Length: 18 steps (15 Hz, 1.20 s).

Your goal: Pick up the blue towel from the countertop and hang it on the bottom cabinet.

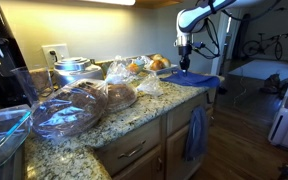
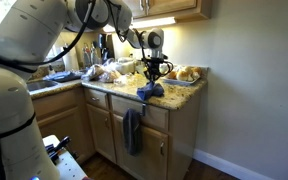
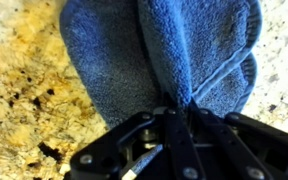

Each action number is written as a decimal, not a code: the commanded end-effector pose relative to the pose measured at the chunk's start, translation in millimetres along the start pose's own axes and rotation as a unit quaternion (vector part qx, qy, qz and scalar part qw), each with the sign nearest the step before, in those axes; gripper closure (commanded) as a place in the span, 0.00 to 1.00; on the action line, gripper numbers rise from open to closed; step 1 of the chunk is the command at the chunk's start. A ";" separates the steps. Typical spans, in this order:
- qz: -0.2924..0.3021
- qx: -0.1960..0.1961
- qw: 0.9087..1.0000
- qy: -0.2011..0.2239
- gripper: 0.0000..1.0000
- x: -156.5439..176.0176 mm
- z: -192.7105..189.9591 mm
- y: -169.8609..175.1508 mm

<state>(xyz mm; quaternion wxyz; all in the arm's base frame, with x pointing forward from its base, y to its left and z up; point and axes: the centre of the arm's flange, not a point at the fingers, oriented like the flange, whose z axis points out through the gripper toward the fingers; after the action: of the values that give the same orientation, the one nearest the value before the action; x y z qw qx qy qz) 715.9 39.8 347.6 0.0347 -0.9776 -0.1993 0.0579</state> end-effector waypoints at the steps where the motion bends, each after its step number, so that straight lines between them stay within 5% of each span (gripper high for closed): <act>1: 0.005 0.008 1.000 0.010 0.92 -46.9 -30.6 -17.7; 7: 0.021 0.038 0.999 -0.004 0.92 -108.3 -71.1 -51.9; 13: 0.041 0.072 0.995 -0.049 0.92 -154.2 -52.1 -60.0; 18: 0.030 0.063 0.996 -0.060 0.90 -132.4 -36.0 -54.6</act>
<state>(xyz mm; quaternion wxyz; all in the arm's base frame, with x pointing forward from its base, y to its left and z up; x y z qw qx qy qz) 578.4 36.2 401.3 0.0823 -0.9739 -0.1671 0.1300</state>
